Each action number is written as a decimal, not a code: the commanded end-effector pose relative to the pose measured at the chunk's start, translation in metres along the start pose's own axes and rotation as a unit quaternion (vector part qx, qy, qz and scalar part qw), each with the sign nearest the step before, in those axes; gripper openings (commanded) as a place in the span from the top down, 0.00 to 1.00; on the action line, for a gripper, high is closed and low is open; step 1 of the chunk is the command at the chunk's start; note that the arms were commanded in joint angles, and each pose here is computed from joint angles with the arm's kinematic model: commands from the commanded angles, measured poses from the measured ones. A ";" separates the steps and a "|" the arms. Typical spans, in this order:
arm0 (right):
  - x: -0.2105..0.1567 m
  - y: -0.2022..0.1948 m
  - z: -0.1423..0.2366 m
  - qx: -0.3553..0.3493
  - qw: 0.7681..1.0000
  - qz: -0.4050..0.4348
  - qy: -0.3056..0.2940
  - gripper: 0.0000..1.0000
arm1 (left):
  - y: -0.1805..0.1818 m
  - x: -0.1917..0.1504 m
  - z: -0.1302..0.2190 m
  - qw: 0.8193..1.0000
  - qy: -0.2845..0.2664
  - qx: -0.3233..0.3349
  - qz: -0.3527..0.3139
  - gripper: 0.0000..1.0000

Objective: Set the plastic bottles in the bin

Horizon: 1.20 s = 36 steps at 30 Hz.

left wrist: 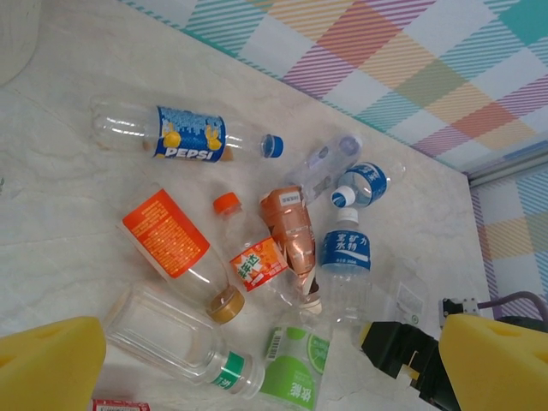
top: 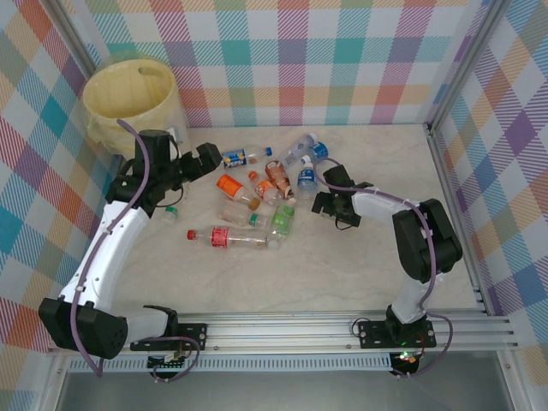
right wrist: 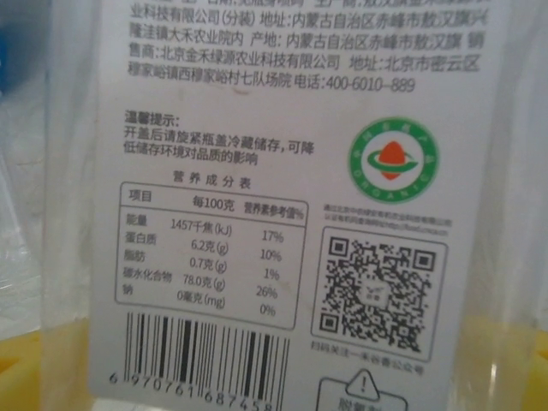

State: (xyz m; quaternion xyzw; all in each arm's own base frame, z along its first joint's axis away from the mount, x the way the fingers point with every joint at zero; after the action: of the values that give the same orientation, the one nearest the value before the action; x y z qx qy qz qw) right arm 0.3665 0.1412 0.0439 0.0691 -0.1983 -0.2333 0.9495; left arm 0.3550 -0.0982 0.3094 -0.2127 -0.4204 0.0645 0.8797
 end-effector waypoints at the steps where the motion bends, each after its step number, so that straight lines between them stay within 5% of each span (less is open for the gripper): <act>1: 0.009 -0.001 -0.001 -0.003 1.000 0.010 -0.027 0.04 | 0.002 -0.008 0.001 1.000 0.010 -0.001 0.003 0.00; 18: 0.003 -0.014 0.022 0.033 0.991 0.111 -0.074 0.33 | -0.011 -0.041 -0.012 0.995 0.049 -0.074 0.034 0.00; 36: -0.021 0.074 0.120 0.299 0.926 0.195 -0.123 0.44 | -0.102 -0.079 -0.059 0.963 0.117 -0.244 0.016 0.00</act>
State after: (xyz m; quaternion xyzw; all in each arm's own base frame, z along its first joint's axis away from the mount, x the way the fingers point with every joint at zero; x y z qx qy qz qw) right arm 0.3314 0.1831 0.1334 0.2244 -0.3578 -0.0290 0.9060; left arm 0.3478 -0.2061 0.2493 -0.3896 -0.3124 -0.0147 0.8663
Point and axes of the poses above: each hand's point on the last joint's axis, 136 mm out from that joint toward the fingers, its own z axis back along the fingers, its own y axis along the line the jaws close on, x = y × z, the point moved 1 cm from there along z, back along the fingers, and after that the axes turned 10 degrees about -z, right-handed, at the moved point
